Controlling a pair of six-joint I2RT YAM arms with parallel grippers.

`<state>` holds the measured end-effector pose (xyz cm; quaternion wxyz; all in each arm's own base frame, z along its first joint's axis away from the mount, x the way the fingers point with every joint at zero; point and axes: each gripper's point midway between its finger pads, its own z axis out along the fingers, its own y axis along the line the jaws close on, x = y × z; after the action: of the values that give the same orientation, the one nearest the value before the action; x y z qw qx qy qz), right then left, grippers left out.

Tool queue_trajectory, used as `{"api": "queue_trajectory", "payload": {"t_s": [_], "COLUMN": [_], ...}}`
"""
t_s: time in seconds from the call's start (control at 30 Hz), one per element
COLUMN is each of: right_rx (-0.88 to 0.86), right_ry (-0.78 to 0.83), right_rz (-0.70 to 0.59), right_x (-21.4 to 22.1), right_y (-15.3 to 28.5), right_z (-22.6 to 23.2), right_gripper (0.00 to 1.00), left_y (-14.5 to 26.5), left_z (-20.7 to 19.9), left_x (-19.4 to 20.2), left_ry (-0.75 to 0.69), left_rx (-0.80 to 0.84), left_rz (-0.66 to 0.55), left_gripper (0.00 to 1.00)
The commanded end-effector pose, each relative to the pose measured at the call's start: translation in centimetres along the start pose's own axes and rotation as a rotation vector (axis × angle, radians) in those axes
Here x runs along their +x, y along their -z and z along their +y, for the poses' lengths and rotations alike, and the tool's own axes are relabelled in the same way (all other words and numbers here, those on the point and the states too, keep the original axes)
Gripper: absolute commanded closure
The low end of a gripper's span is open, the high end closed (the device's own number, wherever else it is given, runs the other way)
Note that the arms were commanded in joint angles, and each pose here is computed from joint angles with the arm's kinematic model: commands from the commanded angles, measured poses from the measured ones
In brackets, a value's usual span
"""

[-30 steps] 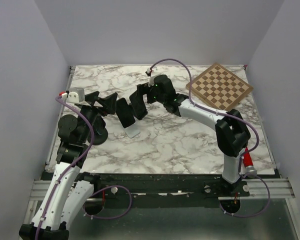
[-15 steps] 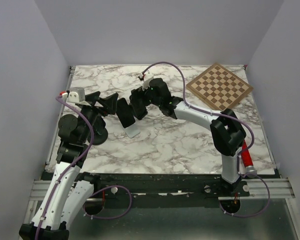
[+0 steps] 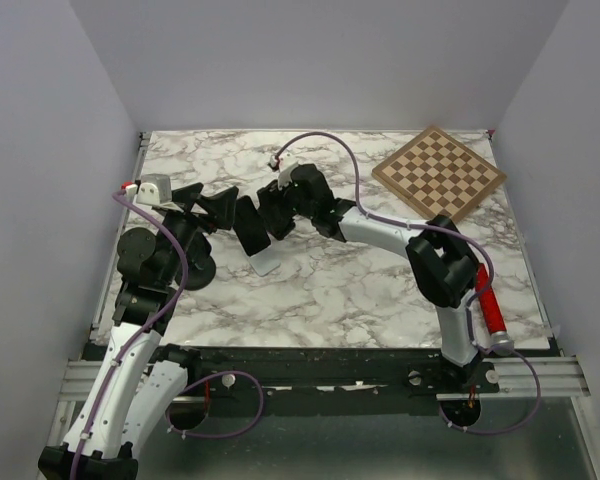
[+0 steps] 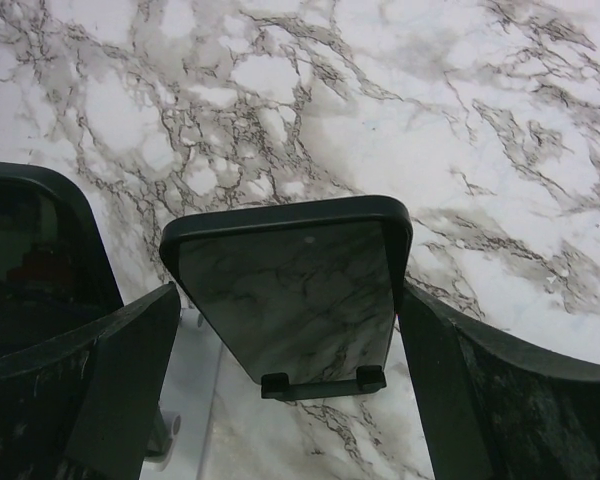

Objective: Remove the phone from the phone stand

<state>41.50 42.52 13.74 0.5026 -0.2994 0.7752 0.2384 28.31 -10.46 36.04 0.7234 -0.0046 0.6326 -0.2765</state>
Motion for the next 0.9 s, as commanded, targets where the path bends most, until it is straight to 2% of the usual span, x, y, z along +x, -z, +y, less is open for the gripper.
{"api": "queue_trajectory", "payload": {"t_s": [0.0,0.13,0.33,0.6,0.7,0.87], "right_rx": [-0.012,0.058,0.111,0.102,0.106,0.122], "right_ry": [0.048,0.072,0.072,0.066,0.065,0.057], "right_rz": [-0.041,-0.050,-0.064,-0.128,-0.148,-0.194], "right_x": [-0.6,-0.6,-0.8,-3.5,-4.8,-7.5], "right_y": [-1.5,-2.0,-1.9,0.1,0.9,2.8], "right_z": [1.4,1.1,0.5,0.8,0.7,0.6], "right_gripper": [0.04,0.06,0.23,0.44,0.50,0.53], "left_y": [-0.1,-0.1,-0.1,-0.3,-0.3,-0.4], "left_z": [-1.0,-1.0,-0.9,-0.8,-0.8,-0.7], "left_x": [-1.0,-1.0,-0.9,-0.6,-0.6,-0.5], "left_ry": [0.010,0.010,0.007,0.011,0.012,0.012], "left_rx": [0.043,0.040,0.038,0.036,0.035,0.033], "left_rz": [-0.024,-0.022,-0.022,-0.013,-0.009,-0.007], "left_gripper": [0.02,0.02,0.02,0.02,0.02,0.02]}}
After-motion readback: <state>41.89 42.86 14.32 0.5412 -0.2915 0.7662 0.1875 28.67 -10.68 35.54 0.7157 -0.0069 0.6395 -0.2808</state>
